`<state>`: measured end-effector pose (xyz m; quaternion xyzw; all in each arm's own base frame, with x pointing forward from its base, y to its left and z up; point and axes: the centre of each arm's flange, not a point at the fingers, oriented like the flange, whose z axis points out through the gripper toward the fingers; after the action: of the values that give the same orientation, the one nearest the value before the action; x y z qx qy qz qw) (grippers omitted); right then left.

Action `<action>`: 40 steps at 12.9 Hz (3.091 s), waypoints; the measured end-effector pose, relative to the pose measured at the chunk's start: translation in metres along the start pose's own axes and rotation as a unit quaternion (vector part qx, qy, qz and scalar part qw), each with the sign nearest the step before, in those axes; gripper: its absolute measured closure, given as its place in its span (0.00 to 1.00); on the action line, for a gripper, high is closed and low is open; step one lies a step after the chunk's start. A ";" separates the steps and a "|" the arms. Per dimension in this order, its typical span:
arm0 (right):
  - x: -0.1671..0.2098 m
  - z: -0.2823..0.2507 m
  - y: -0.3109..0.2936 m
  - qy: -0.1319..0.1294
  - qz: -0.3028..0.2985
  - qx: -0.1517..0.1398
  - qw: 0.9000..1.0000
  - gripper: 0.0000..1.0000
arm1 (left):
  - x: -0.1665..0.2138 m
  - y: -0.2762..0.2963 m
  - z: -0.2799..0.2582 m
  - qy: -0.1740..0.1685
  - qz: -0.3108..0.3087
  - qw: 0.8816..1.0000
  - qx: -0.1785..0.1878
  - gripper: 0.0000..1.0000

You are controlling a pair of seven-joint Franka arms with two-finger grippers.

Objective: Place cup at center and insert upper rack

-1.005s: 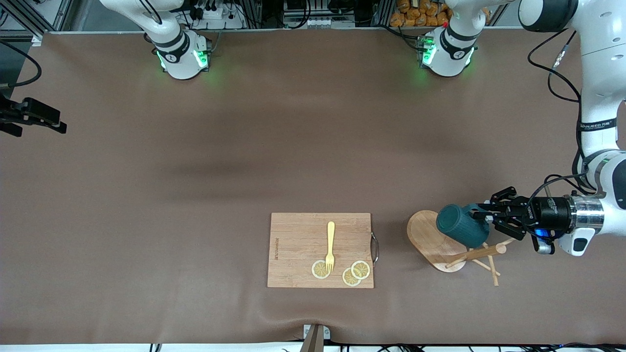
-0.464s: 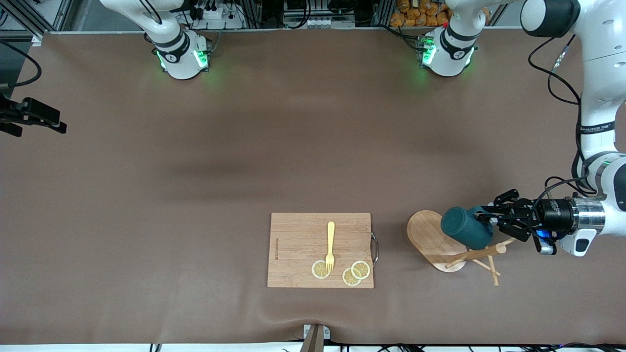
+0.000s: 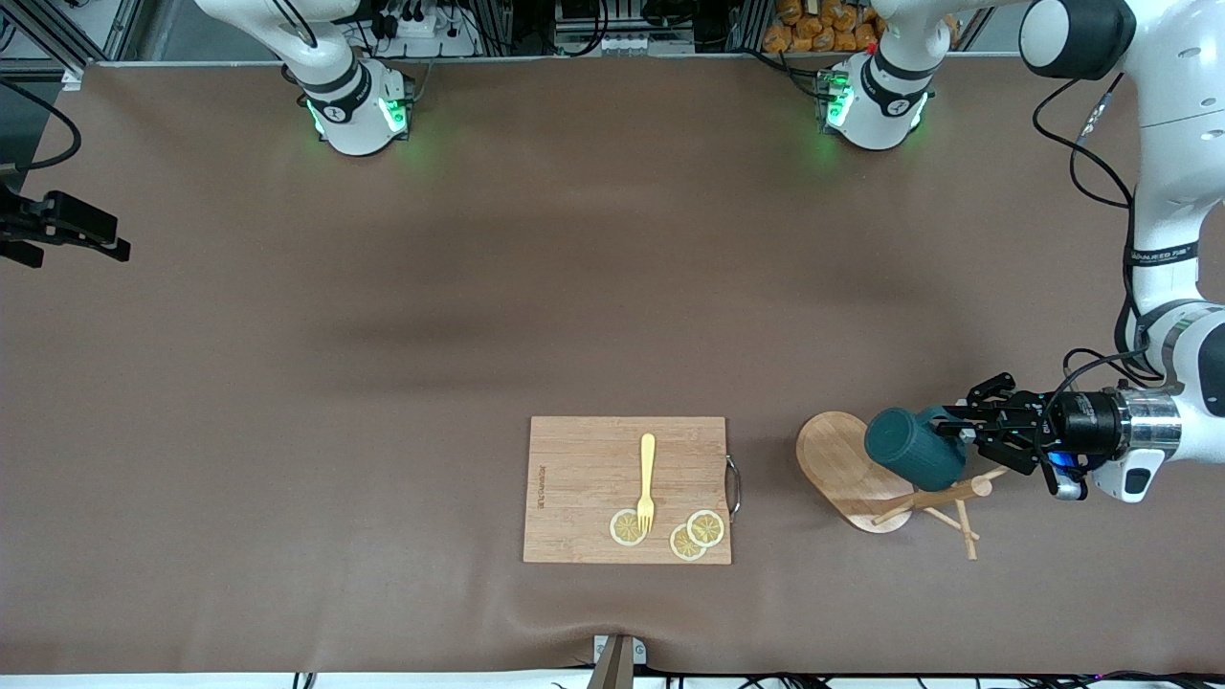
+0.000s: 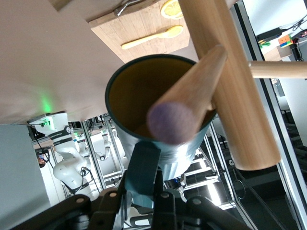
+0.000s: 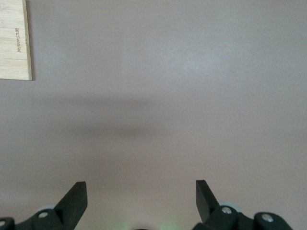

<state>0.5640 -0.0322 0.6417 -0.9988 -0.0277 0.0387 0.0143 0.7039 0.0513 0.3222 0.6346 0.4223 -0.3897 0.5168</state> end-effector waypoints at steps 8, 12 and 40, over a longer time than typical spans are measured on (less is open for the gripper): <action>0.000 0.000 0.000 0.001 0.000 0.000 1.000 0.00 | 0.007 0.001 0.003 -0.021 -0.003 1.000 -0.021 0.56; 0.000 -0.001 0.001 0.002 0.001 0.000 1.000 0.00 | 0.005 0.003 0.001 -0.021 0.001 1.000 -0.022 0.15; -0.003 -0.015 0.012 0.017 0.012 -0.002 1.000 0.00 | -0.221 0.022 -0.051 0.196 0.138 0.964 0.112 0.00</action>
<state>0.5629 -0.0444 0.6563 -0.9996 -0.0153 0.0222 0.0127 0.6528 0.0697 0.5435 0.8046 0.3769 -0.2277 0.3985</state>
